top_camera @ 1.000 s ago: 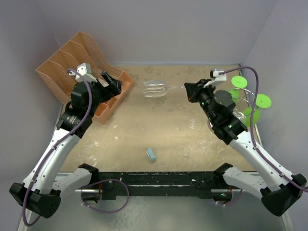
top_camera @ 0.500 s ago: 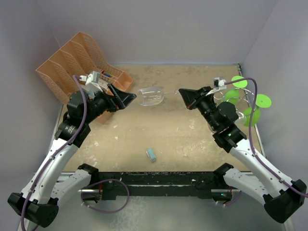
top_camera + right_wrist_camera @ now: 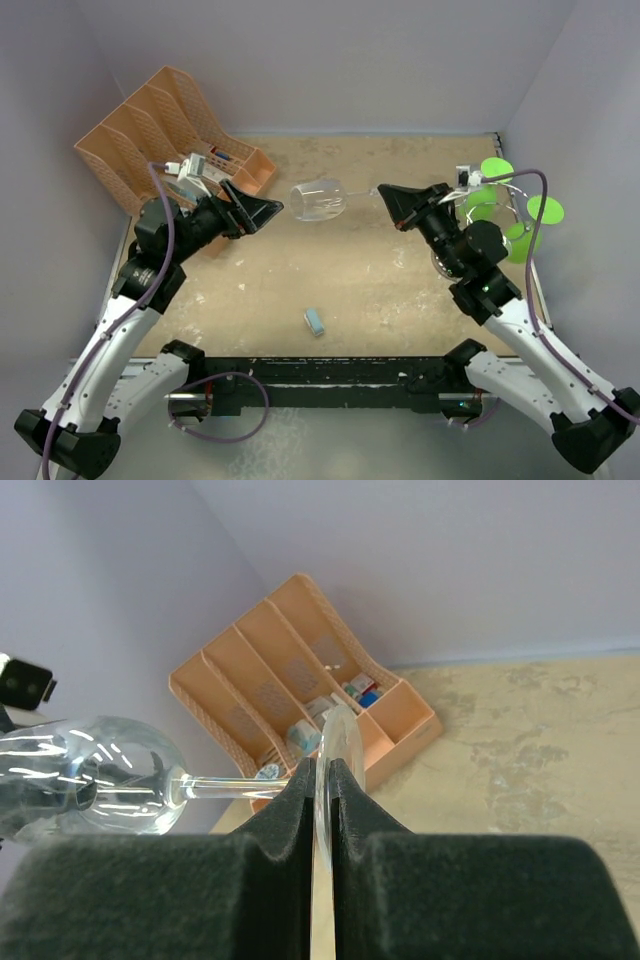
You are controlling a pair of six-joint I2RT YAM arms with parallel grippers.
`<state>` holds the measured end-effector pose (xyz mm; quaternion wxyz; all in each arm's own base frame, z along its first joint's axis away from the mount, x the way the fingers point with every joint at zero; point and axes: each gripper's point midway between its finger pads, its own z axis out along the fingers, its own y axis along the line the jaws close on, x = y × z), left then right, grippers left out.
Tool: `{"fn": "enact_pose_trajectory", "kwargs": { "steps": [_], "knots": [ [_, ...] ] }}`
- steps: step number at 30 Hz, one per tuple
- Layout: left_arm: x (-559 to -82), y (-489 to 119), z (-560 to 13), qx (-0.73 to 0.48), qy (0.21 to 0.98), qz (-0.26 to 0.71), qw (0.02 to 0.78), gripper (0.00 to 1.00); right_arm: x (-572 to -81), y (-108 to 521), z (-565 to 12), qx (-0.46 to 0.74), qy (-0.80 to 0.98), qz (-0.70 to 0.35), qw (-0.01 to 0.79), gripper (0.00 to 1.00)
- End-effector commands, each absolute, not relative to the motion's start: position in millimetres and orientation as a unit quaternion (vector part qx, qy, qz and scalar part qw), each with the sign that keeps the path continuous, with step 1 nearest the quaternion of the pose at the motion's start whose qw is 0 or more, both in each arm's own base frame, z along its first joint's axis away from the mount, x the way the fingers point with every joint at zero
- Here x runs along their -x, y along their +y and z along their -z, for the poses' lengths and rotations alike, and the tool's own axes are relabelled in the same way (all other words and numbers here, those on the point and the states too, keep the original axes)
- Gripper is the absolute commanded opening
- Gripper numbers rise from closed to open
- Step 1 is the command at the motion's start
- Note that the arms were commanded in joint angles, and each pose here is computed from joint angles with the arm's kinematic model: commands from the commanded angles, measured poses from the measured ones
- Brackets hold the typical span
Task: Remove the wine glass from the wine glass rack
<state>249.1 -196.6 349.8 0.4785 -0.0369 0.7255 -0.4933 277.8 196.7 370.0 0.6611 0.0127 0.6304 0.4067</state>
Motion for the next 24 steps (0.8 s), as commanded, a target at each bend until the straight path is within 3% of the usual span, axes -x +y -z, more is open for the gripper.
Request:
{"fn": "enact_pose_trajectory", "kwargs": {
  "steps": [1,5,15,24],
  "knots": [
    [-250.7,-176.3,-369.1,0.045,0.715,0.451,0.533,0.86,-266.8,171.0,-412.6,-0.053,0.572,-0.41,0.708,0.0],
    [-241.8,-195.3,-377.7,0.003,0.698,0.5,0.513,0.86,-276.8,162.0,-402.8,-0.062,0.587,-0.368,0.719,0.0],
    [-233.3,-207.1,-394.6,-0.024,0.666,0.546,0.507,0.91,-281.4,181.5,-387.7,-0.018,0.586,-0.38,0.716,0.0],
    [-246.0,-217.7,-370.7,-0.021,0.694,0.546,0.469,0.72,-274.6,199.2,-391.7,0.007,0.555,-0.431,0.711,0.0]
  ]
}}
